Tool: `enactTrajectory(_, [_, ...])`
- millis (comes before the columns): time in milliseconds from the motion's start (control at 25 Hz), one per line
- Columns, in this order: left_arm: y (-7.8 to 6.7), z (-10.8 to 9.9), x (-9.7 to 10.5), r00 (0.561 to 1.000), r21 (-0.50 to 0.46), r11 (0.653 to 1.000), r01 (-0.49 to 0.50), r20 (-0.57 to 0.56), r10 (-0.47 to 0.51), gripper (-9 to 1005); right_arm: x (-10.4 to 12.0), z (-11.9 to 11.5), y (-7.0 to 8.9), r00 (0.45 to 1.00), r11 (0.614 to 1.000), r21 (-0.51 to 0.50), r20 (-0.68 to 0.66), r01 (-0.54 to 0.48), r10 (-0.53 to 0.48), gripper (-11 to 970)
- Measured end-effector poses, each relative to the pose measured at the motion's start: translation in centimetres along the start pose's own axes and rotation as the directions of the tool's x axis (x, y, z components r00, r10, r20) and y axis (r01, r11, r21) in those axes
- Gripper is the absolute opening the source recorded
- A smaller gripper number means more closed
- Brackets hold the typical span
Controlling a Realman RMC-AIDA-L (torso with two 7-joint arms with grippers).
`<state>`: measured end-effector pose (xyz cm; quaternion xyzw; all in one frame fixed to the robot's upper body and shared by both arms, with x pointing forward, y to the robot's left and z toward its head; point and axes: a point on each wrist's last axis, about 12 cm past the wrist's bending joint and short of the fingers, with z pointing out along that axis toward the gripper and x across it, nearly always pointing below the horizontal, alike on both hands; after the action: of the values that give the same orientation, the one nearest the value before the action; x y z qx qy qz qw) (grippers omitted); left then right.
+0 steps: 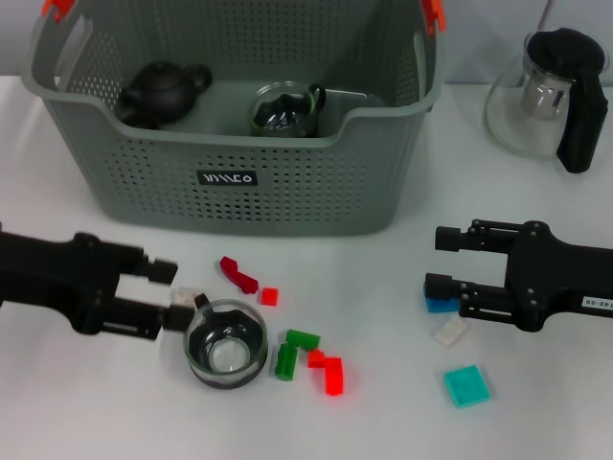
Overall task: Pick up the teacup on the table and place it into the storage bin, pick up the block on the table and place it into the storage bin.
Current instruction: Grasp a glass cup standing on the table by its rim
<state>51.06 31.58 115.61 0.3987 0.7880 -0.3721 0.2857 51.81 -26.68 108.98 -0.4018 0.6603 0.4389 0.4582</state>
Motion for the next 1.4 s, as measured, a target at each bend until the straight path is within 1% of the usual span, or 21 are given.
enactTrajectory(240, [0.8,1.1,-0.9,0.986,-0.054,0.998,0.028,-0.163,-0.037,720,0.0,-0.1,0.0,1.0,1.0,0.003,-0.001,0.0,0.0,665])
enactTrajectory(360, [1.4,2.0,-1.9,0.973,-0.101,0.994,0.052,-0.221,-0.074,720,0.0,0.0,-0.1,1.0,1.0,0.003,-0.003,-0.001,0.001,665])
enactTrajectory(560, [1.8,4.0,-3.6,0.943,-0.172,0.981,0.086,-0.305,-0.136,719,0.0,0.0,0.0,1.0,1.0,0.001,-0.002,-0.002,0.002,666])
enactTrajectory(680, [1.6,5.5,-4.2,0.917,-0.219,0.974,0.059,-0.374,-0.14,719,0.0,-0.1,-0.1,1.0,1.0,0.003,-0.001,-0.002,0.002,666])
enactTrajectory(800, [1.4,6.8,-4.7,0.886,-0.292,0.956,0.022,-0.438,-0.154,718,0.0,-0.1,-0.1,1.0,1.0,0.003,-0.001,-0.002,0.002,666])
enactTrajectory(920, [0.8,8.0,-5.3,0.86,-0.324,0.946,-0.011,-0.485,-0.156,718,0.0,-0.1,-0.1,1.0,1.0,0.005,-0.001,-0.002,0.002,666])
enactTrajectory(1080, [0.9,8.9,-5.6,0.845,-0.361,0.931,-0.048,-0.512,-0.155,717,0.0,-0.1,-0.1,1.0,1.0,0.007,-0.002,-0.002,0.002,666])
enactTrajectory(1200, [0.8,9.6,-5.6,0.836,-0.356,0.932,-0.07,-0.531,-0.14,717,0.0,-0.1,-0.1,1.0,1.0,0.008,-0.002,-0.002,0.002,666])
enactTrajectory(1400, [0.9,9.8,-5.6,0.829,-0.37,0.926,-0.081,-0.54,-0.144,716,0.0,-0.1,-0.1,1.0,1.0,0.01,-0.002,-0.002,0.002,666])
